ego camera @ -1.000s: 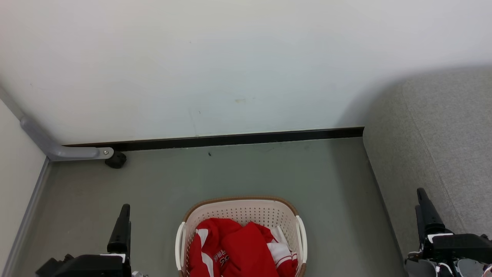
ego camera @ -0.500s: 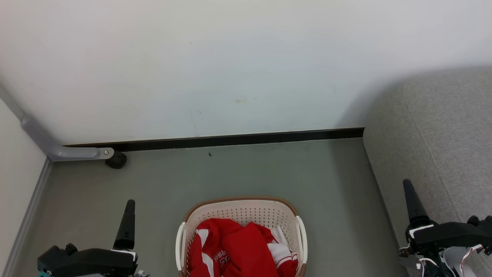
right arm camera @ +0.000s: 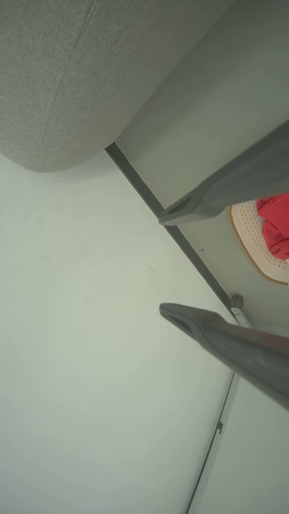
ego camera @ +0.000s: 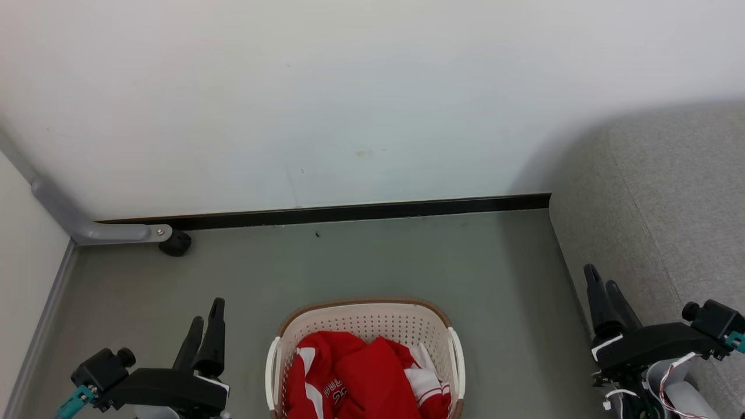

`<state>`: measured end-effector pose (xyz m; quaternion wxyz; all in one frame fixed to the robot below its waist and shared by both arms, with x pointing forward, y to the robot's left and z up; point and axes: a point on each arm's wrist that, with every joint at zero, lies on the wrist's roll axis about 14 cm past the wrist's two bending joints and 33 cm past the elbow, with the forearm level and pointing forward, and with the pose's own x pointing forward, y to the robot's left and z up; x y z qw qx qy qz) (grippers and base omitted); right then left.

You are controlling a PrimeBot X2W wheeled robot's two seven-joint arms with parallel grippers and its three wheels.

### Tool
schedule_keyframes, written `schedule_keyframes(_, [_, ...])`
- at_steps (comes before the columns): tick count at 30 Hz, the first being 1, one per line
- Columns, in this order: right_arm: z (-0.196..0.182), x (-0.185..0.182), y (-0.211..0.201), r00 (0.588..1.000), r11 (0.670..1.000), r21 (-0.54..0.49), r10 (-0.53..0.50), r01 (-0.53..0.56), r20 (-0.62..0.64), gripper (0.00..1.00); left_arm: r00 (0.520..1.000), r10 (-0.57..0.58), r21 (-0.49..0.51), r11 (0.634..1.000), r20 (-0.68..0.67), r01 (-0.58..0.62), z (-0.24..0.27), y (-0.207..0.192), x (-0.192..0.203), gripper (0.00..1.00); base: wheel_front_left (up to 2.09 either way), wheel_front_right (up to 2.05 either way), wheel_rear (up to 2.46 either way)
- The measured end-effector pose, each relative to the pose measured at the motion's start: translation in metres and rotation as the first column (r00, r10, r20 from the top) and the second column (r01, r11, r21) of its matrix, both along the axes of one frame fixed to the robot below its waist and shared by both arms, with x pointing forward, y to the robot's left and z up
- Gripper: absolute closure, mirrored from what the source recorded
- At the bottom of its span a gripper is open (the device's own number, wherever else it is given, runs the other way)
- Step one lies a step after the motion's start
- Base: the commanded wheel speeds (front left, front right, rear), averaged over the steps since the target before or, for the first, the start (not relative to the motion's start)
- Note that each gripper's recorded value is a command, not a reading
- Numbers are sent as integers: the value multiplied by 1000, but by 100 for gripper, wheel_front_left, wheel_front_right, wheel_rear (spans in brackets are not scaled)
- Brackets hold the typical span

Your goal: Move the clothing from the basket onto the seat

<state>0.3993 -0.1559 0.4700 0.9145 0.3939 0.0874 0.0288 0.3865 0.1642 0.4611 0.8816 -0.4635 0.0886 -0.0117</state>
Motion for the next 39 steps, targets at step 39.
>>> schedule_keyframes(39, [6,13,14,971,762,-636,222,-120,83,0,969,-224,626,772,103,112,6,-15,-1,0,0,0,0])
